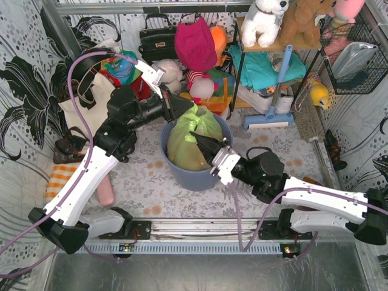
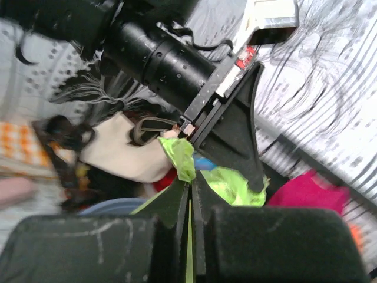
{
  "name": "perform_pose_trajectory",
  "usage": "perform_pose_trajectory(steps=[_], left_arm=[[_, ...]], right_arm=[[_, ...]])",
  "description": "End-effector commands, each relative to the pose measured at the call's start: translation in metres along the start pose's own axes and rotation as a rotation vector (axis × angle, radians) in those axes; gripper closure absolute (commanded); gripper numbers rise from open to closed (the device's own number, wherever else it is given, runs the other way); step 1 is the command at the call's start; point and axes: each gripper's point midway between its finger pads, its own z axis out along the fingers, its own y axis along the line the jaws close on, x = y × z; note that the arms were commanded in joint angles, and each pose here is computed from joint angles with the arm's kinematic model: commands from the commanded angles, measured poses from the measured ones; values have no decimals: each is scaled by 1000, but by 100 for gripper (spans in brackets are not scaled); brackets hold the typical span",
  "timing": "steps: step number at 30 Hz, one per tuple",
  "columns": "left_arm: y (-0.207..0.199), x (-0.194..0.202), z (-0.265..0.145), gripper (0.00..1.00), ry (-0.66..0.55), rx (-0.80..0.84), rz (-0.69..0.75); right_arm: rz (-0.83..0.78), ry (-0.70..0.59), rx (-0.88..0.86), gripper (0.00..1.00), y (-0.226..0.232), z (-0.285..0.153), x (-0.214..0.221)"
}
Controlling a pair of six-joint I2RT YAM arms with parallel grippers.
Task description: Tie the trash bag
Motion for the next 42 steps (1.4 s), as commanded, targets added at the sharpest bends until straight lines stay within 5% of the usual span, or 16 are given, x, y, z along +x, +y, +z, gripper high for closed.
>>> perform_pose_trajectory(steps=[1, 5, 14, 21, 29, 32, 36, 42], left_arm=[[17, -23, 5, 100, -110, -65, 122], [35, -29, 13, 100, -137, -139, 146], [57, -36, 26, 100, -183, -209, 178], [86, -1, 45, 100, -116, -240, 136], [90, 27, 50, 100, -67, -216, 90], [83, 26, 46, 100, -64, -195, 91], [70, 24, 40, 100, -56, -153, 87], [43, 19, 24, 100, -64, -62, 86]], right_arm=[[472, 159, 91, 100, -13, -5, 0], [664, 290, 26, 100, 5, -10, 2], [1033, 266, -265, 100, 53, -23, -40], [1311, 317, -416, 100, 90, -47, -40], [1186, 373, -196, 100, 63, -61, -10], [1108, 349, -84, 94, 38, -62, -6], [1045, 301, 47, 71, 11, -59, -2], [1019, 328, 187, 64, -10, -46, 12]])
